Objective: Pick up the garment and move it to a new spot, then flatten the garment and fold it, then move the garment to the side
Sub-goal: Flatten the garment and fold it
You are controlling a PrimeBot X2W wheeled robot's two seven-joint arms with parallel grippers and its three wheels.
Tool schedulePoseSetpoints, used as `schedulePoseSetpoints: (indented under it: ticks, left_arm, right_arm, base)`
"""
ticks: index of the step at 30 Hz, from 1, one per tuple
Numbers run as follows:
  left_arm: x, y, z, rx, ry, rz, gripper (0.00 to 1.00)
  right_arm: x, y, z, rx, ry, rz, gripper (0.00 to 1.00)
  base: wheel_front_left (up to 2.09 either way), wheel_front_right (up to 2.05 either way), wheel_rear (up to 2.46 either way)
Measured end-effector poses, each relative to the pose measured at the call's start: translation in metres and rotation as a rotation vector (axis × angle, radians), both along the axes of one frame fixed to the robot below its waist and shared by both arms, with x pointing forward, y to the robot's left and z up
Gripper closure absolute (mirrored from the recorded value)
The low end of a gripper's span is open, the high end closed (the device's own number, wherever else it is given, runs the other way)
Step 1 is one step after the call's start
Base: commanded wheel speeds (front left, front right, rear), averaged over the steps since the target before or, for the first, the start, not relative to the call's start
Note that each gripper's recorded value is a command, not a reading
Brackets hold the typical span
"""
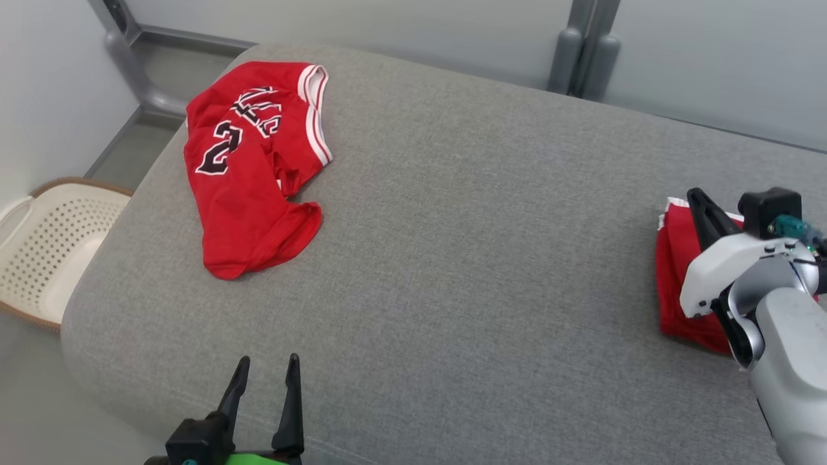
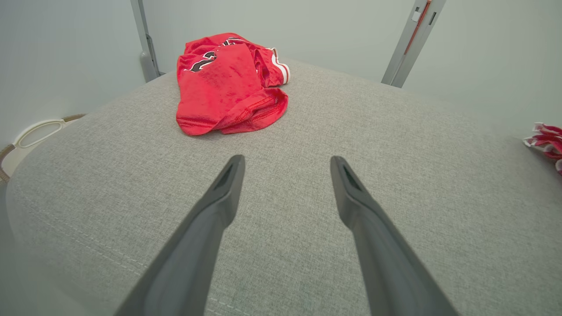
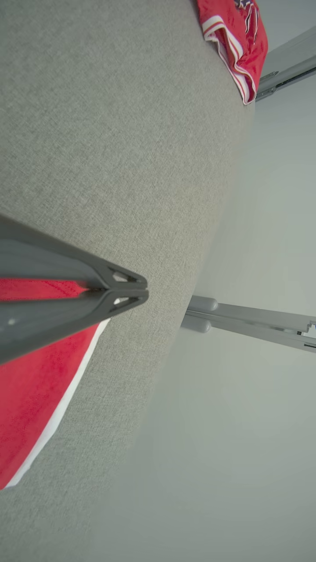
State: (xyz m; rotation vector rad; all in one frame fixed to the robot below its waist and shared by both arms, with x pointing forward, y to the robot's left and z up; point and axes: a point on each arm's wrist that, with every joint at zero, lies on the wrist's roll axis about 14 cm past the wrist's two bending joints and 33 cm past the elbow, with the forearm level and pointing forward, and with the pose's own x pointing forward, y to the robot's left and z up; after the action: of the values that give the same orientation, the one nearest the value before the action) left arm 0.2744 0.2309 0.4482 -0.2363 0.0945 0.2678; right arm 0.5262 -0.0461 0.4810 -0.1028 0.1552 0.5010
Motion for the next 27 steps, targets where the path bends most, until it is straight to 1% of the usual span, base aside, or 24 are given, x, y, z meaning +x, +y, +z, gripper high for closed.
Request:
schedulePoseSetpoints:
  ticks: [4, 5, 6, 7, 8, 9, 10, 11, 12, 13, 15, 18, 23, 27]
  left_arm:
    - [-0.009, 0.003, 0.000, 0.019, -0.005, 0.001, 0.00]
    - [-0.012, 0.004, 0.001, 0.020, -0.010, 0.004, 0.00]
    - [-0.013, 0.006, 0.002, 0.024, -0.016, 0.008, 0.00]
    - [-0.014, 0.007, 0.003, 0.025, -0.020, 0.008, 0.00]
    - [-0.014, 0.008, 0.004, 0.028, -0.026, 0.009, 0.00]
    - [-0.012, 0.008, 0.006, 0.034, -0.035, 0.003, 0.00]
    - [-0.010, 0.007, 0.009, 0.038, -0.043, -0.005, 0.00]
    - [-0.007, 0.007, 0.011, 0.040, -0.051, -0.014, 0.00]
    - [-0.005, 0.006, 0.012, 0.043, -0.056, -0.023, 0.00]
    - [-0.002, 0.004, 0.014, 0.045, -0.063, -0.032, 0.00]
    - [0.002, 0.001, 0.016, 0.048, -0.071, -0.050, 0.00]
    - [0.007, -0.003, 0.019, 0.056, -0.085, -0.073, 0.00]
    - [0.013, -0.008, 0.023, 0.078, -0.098, -0.110, 0.00]
    - [0.015, -0.013, 0.024, 0.087, -0.102, -0.140, 0.00]
  right_arm:
    - [-0.028, -0.023, 0.012, -0.001, -0.086, -0.015, 1.00]
    - [-0.035, -0.031, 0.016, 0.005, -0.108, -0.030, 0.93]
    - [-0.040, -0.042, 0.020, 0.004, -0.127, -0.049, 0.91]
    - [-0.047, -0.052, 0.025, 0.000, -0.150, -0.065, 0.86]
    - [-0.052, -0.060, 0.027, 0.000, -0.165, -0.081, 0.76]
    - [-0.059, -0.072, 0.030, 0.006, -0.178, -0.109, 0.69]
    - [-0.066, -0.084, 0.031, 0.008, -0.184, -0.137, 0.65]
    - [-0.073, -0.095, 0.030, 0.002, -0.193, -0.161, 0.57]
    - [-0.080, -0.105, 0.030, -0.006, -0.199, -0.181, 0.30]
    - [-0.088, -0.117, 0.029, -0.016, -0.203, -0.208, 0.00]
    - [-0.102, -0.138, 0.025, -0.006, -0.197, -0.268, 0.00]
    - [-0.131, -0.162, 0.009, 0.005, -0.156, -0.347, 0.00]
    - [-0.160, -0.183, 0.006, 0.010, -0.157, -0.412, 0.00]
    - [-0.173, -0.191, 0.006, 0.015, -0.163, -0.448, 0.00]
  base:
    - [0.00, 0.00, 0.00]
    - [0.00, 0.00, 0.00]
    - [0.00, 0.00, 0.00]
    - [0.00, 0.00, 0.00]
    - [0.00, 0.00, 0.00]
    - [0.00, 0.00, 0.00]
    - [0.00, 0.00, 0.00]
    - [0.00, 0.00, 0.00]
    - [0.00, 0.00, 0.00]
    - [0.00, 0.00, 0.00]
    - [0.00, 0.00, 0.00]
    - [0.00, 0.00, 0.00]
    - [0.00, 0.00, 0.00]
    - [0.00, 0.00, 0.00]
